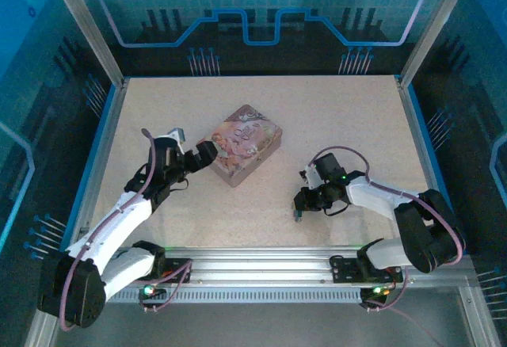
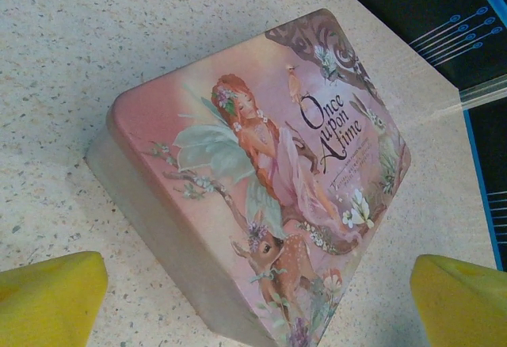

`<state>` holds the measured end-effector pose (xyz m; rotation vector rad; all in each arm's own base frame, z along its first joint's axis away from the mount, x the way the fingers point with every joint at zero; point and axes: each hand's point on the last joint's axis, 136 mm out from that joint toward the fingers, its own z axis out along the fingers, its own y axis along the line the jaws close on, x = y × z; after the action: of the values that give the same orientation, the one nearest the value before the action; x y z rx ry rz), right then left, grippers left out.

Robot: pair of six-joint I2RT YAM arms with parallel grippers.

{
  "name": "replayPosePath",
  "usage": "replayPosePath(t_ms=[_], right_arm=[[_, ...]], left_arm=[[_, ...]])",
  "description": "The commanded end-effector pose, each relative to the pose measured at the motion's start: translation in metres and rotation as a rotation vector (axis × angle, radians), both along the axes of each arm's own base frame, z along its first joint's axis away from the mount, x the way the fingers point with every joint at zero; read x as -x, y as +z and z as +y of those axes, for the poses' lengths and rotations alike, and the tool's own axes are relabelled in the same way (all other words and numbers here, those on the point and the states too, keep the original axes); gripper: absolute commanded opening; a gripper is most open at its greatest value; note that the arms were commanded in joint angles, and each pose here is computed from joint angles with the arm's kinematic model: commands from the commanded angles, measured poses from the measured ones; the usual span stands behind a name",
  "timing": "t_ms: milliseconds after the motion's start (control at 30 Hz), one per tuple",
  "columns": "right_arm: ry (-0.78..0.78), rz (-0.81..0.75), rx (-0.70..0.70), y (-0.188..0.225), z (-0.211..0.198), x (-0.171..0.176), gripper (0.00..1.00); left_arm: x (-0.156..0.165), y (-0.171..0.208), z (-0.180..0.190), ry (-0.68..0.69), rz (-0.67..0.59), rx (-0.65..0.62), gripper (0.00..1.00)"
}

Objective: Unlock the padlock with the key

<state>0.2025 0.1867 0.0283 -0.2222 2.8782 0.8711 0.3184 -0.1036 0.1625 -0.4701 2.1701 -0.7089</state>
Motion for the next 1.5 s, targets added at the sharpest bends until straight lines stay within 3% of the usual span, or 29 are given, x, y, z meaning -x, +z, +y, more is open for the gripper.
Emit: replayPosePath(t_ms=[0,333,567,967,1267,1467], right_arm=[[0.002,-0.015,0.003,0.005,0.004,-0.002,0.17],[-0.037,-0.110,0.005,0.024,-0.004,-0.008,0.32],[-0.080,-0.254,0.044,0.059,-0.025,-0.021,0.44],[-0.251,-0.617,0.182,0.138,-0.087,-0.059,0.98],[-0.387,-0.810,0.297,0.154,-0.133,-0.090,1.00],[-0.508,-0.910,0.390,0.143,-0.168,-0.112,1.00]], left_arm=[[0.001,-0.002,0.001,0.002,0.005,0.024,0.99],[0.008,0.002,0.007,0.019,0.007,0.024,0.99],[0.015,0.003,0.015,0.044,0.012,0.010,0.99],[0.011,0.032,0.038,0.120,-0.097,-0.086,0.99],[-0.003,0.067,0.062,0.194,-0.283,-0.252,0.99],[-0.010,0.066,0.082,0.268,-0.317,-0.391,0.99]])
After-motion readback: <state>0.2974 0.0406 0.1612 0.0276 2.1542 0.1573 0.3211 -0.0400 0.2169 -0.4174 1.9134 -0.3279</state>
